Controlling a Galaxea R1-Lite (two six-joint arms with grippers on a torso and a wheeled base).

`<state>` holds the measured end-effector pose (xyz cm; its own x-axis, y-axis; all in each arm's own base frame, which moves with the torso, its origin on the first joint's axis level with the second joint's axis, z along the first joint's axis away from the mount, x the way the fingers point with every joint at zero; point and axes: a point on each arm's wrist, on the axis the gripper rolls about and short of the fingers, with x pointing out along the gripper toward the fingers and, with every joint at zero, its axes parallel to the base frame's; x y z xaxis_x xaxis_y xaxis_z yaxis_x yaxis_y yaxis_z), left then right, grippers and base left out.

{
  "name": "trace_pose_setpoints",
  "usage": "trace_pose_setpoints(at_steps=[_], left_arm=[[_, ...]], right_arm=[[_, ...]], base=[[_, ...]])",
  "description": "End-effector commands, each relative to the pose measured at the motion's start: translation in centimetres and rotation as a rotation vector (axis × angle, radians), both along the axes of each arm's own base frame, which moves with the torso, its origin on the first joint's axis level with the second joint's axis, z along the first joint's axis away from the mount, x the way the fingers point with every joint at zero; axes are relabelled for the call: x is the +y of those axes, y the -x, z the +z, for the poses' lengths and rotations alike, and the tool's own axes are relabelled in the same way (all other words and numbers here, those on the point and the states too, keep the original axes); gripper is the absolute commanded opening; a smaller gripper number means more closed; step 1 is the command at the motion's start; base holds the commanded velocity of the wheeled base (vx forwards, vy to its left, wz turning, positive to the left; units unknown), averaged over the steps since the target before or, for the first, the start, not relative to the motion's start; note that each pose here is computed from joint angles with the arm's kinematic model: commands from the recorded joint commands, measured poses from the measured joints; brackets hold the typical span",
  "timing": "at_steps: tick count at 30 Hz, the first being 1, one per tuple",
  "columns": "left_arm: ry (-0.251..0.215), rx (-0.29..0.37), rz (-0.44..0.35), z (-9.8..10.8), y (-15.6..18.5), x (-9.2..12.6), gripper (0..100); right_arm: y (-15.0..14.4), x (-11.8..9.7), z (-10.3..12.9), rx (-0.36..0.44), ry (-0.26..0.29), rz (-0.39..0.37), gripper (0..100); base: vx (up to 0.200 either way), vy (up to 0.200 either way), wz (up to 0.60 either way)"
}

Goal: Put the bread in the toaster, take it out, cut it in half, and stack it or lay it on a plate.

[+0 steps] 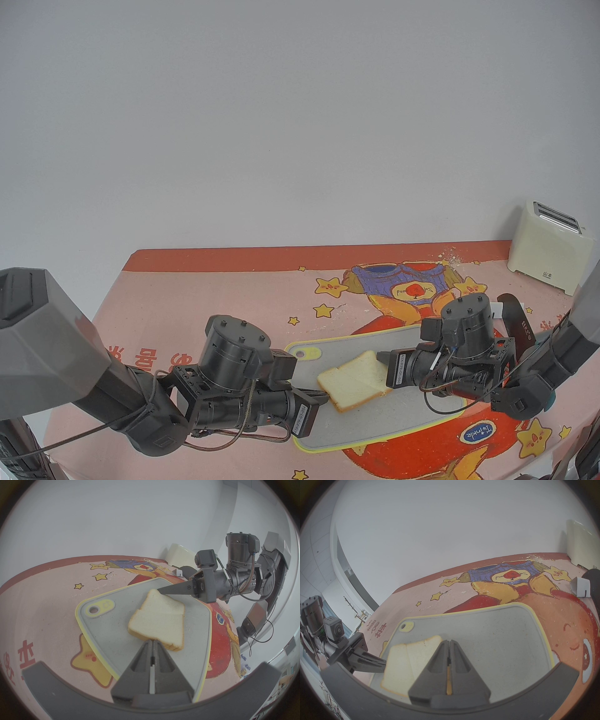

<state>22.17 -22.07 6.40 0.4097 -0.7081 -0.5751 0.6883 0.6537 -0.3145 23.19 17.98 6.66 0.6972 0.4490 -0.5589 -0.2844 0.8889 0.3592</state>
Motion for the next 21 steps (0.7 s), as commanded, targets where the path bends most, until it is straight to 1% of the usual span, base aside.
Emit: trace_pose_setpoints(at_steps=[1,6,11,14,17,18,21], left_arm=[[-0.006,0.005,0.002,-0.3,0.0,0.0,0],[-0.004,0.003,0.002,-0.3,-0.1,-0.1,0],[-0.007,0.003,0.002,-0.3,0.0,0.0,0],[-0.006,0.001,0.002,-0.3,0.0,0.0,0],[-0.011,0.007,0.002,-0.5,0.1,0.1,0],[-0.011,0.007,0.002,-0.5,0.1,0.1,0],[-0.012,0.008,0.002,-0.5,0.1,0.1,0]], right_arm=[[0.2,-0.1,0.9,-0.024,-0.019,0.002,0],[0.9,0.1,1.8,-0.046,-0.038,0.024,0],[2.0,0.4,3.2,-0.076,-0.070,0.058,0],[1.8,0.2,3.1,-0.070,-0.055,0.041,0],[0.4,-1.0,2.2,-0.056,-0.023,-0.016,0],[0.2,-1.1,2.1,-0.057,-0.019,-0.025,0],[-0.2,-1.4,2.0,-0.070,0.000,-0.030,0]], base=[[0.000,0.000,0.00],[0.000,0.000,0.00],[0.000,0.000,0.00],[0.000,0.000,0.00],[0.000,0.000,0.00],[0.000,0.000,0.00],[0.000,0.000,0.00]])
